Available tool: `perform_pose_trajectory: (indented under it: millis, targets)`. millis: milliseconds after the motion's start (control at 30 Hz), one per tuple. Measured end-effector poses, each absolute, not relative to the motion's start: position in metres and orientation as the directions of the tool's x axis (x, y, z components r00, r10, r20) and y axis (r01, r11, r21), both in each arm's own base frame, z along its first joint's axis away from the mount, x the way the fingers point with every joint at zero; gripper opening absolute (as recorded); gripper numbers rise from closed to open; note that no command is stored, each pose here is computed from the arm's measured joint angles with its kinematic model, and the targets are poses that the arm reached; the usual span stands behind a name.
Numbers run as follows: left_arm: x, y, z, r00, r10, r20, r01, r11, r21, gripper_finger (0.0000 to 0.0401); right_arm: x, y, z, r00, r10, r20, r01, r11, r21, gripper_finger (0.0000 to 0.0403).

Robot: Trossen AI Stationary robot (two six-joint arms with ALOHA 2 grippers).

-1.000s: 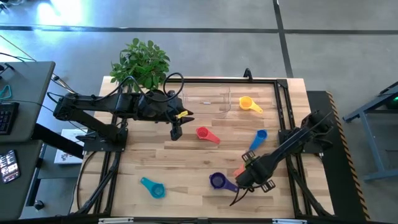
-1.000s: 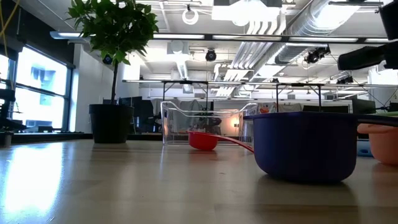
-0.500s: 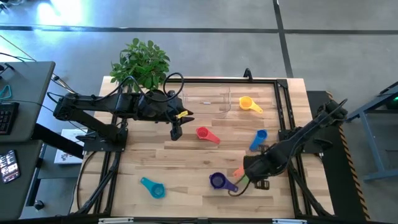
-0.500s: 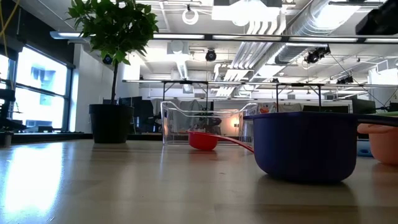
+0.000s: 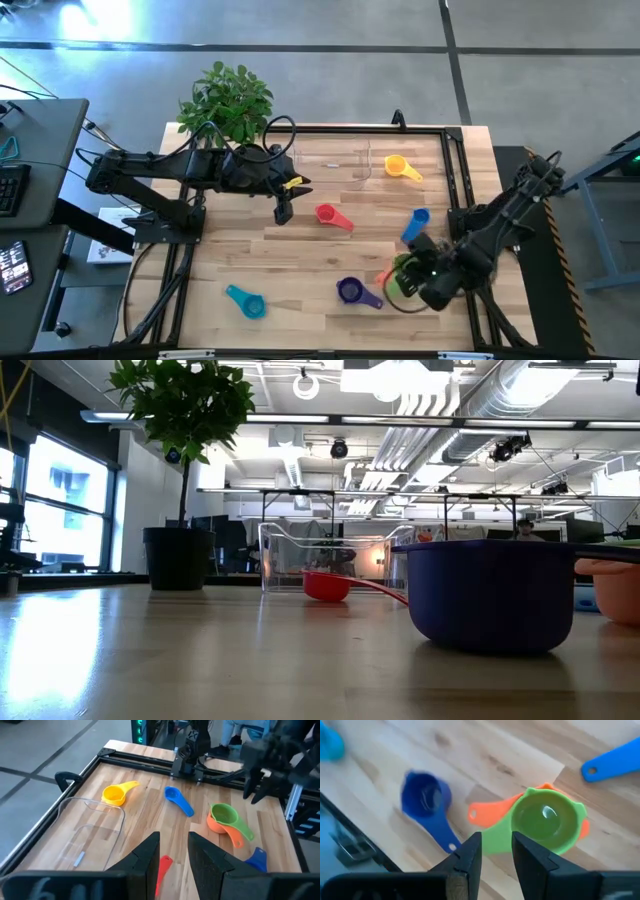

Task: Nest measuring cups in basket
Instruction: Stack the green measuring cup on top of the orange measuring cup

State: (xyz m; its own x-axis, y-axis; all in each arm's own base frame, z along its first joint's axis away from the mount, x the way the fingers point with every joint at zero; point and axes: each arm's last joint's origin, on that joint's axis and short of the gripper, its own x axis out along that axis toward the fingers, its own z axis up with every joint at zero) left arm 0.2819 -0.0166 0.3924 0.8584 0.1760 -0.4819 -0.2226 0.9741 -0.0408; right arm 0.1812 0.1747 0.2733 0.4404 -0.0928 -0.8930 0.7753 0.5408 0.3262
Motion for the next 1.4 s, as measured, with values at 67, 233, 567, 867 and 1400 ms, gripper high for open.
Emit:
perform_pose_trajectory:
  millis: [67,233,567,867,1400]
  targets:
    - [0.282,-0.017,0.392,0.859,0.175,-0.482,-0.211,0.977,-0.021,0.009,0.173,0.18,0.274,0.489,-0.146,-0.86,0.796,0.479,0.371,0.0099]
    - [0.282,-0.017,0.392,0.859,0.169,-0.483,-0.199,0.98,-0.011,0.009,0.154,0.191,0.274,0.567,-0.22,-0.793,0.807,0.338,0.484,0.0099]
    - [0.282,-0.018,0.392,0.861,0.146,-0.487,-0.164,0.986,0.005,0.009,0.169,0.216,0.256,0.556,-0.114,-0.824,0.82,0.241,0.52,0.0099]
    - [0.282,-0.018,0.392,0.859,0.146,-0.492,-0.151,0.988,0.029,0.009,0.18,0.238,0.228,0.515,-0.085,-0.853,0.839,0.252,0.482,0.0099]
    - [0.282,-0.018,0.392,0.858,0.146,-0.492,-0.151,0.988,0.03,0.009,0.189,0.255,0.191,0.479,-0.139,-0.867,0.856,0.291,0.427,0.0099]
